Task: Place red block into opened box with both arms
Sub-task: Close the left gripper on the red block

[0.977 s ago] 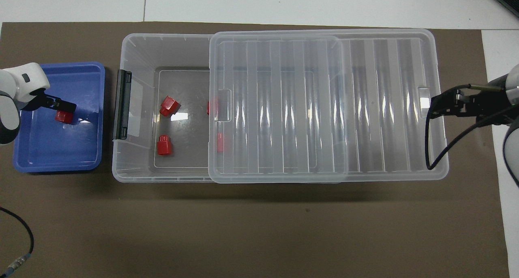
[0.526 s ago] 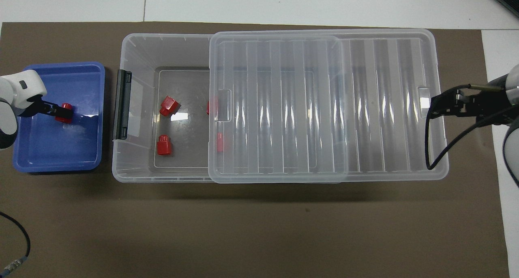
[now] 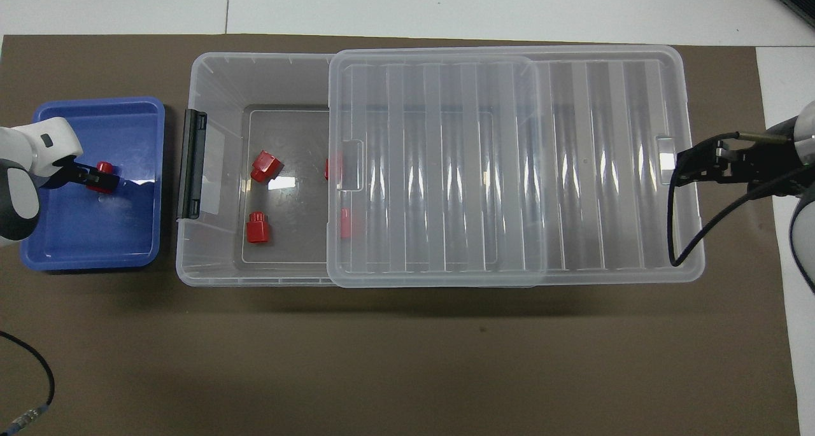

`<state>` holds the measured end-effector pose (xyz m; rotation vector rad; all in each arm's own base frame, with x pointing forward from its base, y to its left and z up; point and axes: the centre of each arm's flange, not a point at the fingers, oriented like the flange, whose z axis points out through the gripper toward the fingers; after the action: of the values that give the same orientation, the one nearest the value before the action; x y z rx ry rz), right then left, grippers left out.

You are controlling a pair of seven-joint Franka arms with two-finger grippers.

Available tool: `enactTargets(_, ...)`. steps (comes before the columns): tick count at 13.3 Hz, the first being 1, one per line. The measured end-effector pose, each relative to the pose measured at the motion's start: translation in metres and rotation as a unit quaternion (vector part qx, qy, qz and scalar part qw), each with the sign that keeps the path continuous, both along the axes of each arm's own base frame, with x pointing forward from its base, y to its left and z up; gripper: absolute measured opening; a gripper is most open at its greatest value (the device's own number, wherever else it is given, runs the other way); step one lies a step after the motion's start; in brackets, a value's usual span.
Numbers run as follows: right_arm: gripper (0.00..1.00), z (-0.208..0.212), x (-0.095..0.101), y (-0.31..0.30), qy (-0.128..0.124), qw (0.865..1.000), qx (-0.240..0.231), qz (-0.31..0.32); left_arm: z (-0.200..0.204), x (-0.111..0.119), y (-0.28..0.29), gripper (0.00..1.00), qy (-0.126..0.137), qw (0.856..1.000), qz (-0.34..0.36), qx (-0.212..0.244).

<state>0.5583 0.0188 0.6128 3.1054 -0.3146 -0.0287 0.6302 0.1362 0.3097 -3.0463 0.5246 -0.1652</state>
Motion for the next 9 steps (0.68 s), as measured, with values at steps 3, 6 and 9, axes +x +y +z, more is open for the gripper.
enactTargets(3,1.0,0.0,0.0,0.0,0.0,1.0,0.0,0.0,0.0,0.0,-0.002,0.39,0.0,1.0,-0.002,0.0)
enactTargets(6,1.0,0.0,0.0,0.0,0.0,1.0,0.0,0.0,0.001,0.001,-0.006,0.34,0.0,1.0,-0.005,-0.001)
enactTargets(9,1.0,0.0,0.0,0.0,0.0,1.0,0.0,0.0,0.03,0.014,-0.014,0.34,0.022,1.0,-0.009,-0.012)
